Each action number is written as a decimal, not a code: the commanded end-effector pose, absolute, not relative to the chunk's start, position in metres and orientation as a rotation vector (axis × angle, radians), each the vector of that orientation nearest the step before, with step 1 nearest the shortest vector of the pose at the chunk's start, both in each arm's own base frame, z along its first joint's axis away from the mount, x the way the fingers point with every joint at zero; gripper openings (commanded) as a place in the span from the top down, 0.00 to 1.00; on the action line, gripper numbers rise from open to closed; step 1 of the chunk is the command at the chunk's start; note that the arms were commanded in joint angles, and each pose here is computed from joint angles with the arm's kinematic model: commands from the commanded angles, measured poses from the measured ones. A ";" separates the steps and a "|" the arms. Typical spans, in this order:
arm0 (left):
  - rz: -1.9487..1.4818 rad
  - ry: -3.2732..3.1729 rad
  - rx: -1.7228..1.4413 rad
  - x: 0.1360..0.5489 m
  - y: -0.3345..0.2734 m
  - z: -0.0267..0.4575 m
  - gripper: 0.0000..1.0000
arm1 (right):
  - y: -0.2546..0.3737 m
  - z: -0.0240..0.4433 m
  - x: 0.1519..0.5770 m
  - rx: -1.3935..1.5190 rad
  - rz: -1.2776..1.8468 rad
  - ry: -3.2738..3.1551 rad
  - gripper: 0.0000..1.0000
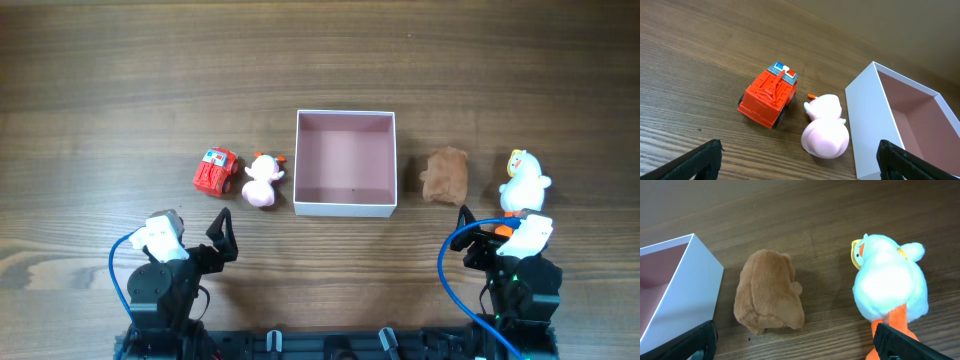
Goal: Pack container
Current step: 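Move both grippers toward the toys beside the box, then grasp the brown plush bear with the right gripper and drop it in the box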
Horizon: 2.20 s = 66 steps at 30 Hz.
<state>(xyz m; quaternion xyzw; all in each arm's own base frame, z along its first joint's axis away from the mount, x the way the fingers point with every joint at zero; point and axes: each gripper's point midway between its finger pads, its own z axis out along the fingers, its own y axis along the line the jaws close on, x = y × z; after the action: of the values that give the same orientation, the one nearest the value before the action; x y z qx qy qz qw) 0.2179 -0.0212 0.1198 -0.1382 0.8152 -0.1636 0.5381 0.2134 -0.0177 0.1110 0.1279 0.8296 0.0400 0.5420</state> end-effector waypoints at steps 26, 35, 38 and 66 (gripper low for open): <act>-0.399 1.938 -0.322 0.218 -0.022 0.118 0.00 | -0.015 0.111 0.214 0.281 0.105 1.968 0.00; -0.399 1.938 -0.322 0.218 -0.022 0.118 0.00 | -0.015 0.111 0.214 0.281 0.105 1.967 0.00; -0.398 1.938 -0.323 0.218 -0.022 0.118 0.00 | -0.015 0.111 0.214 0.281 0.105 1.967 0.00; -0.351 2.288 -0.343 0.329 -0.026 0.235 0.00 | 0.015 0.252 0.316 0.319 0.385 2.363 0.00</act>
<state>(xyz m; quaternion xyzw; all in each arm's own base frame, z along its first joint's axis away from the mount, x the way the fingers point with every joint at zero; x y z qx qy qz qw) 0.3024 -0.0350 0.2353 -0.1549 0.8782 -0.1814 0.4146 0.2901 0.0411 0.2455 0.1367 0.8928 0.2387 0.3568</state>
